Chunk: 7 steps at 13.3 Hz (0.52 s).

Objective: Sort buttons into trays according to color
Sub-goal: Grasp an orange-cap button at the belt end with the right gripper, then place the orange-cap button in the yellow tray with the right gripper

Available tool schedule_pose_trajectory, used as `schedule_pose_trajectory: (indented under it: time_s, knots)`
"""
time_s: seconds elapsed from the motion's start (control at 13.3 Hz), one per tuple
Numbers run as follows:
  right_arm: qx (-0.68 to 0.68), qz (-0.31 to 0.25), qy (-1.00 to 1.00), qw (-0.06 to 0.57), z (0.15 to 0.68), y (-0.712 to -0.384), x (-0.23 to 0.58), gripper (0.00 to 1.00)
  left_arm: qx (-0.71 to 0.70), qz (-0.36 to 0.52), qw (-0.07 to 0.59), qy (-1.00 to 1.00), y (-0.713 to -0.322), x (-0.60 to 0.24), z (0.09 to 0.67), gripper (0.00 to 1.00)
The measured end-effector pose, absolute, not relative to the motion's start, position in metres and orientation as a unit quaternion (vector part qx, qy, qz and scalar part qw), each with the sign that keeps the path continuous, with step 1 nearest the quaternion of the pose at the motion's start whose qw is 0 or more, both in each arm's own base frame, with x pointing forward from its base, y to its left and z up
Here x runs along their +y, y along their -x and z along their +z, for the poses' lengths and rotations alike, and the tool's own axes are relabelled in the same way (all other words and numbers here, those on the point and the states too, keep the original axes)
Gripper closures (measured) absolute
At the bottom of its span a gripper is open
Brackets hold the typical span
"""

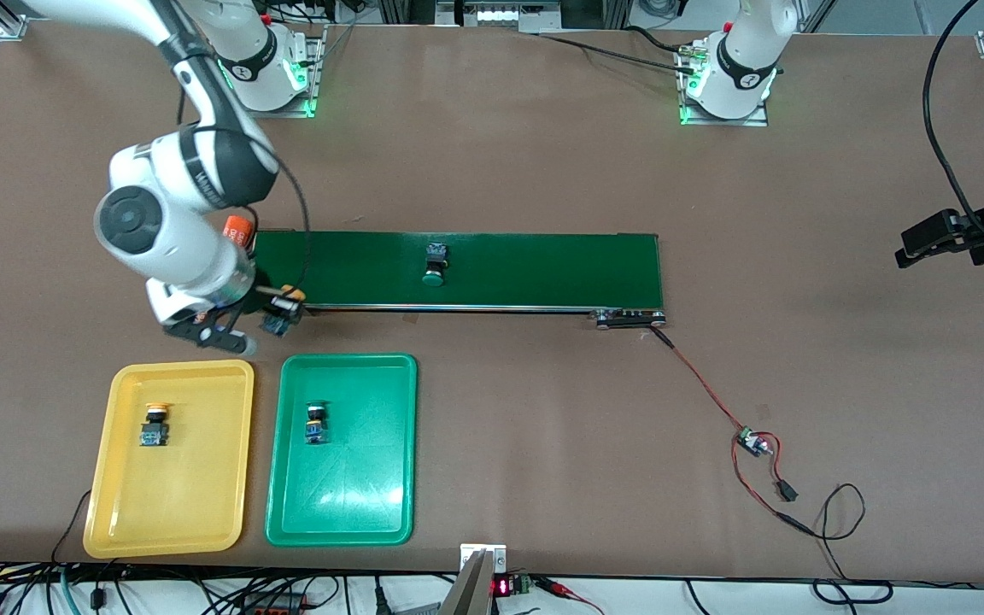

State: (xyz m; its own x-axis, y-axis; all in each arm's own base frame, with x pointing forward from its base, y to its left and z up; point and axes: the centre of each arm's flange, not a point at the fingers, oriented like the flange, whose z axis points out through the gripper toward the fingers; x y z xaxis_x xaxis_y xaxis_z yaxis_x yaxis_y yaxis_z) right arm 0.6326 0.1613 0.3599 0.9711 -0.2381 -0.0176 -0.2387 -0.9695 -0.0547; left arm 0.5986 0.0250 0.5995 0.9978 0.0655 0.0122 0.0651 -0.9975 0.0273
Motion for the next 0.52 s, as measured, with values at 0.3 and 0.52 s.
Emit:
schedule_pose_trajectory:
  time_s: [0.3,0.52]
  knots:
    - [0.079,0.010,0.996,0.026,0.328,-0.682,0.112,0.58,0.033,0.007,0.013,-0.999,-0.599,0.025,0.599,0.00]
    - [0.052,0.003,0.998,0.020,0.307,-0.709,0.081,0.58,0.033,0.012,0.011,-0.999,-0.600,0.026,0.600,0.00]
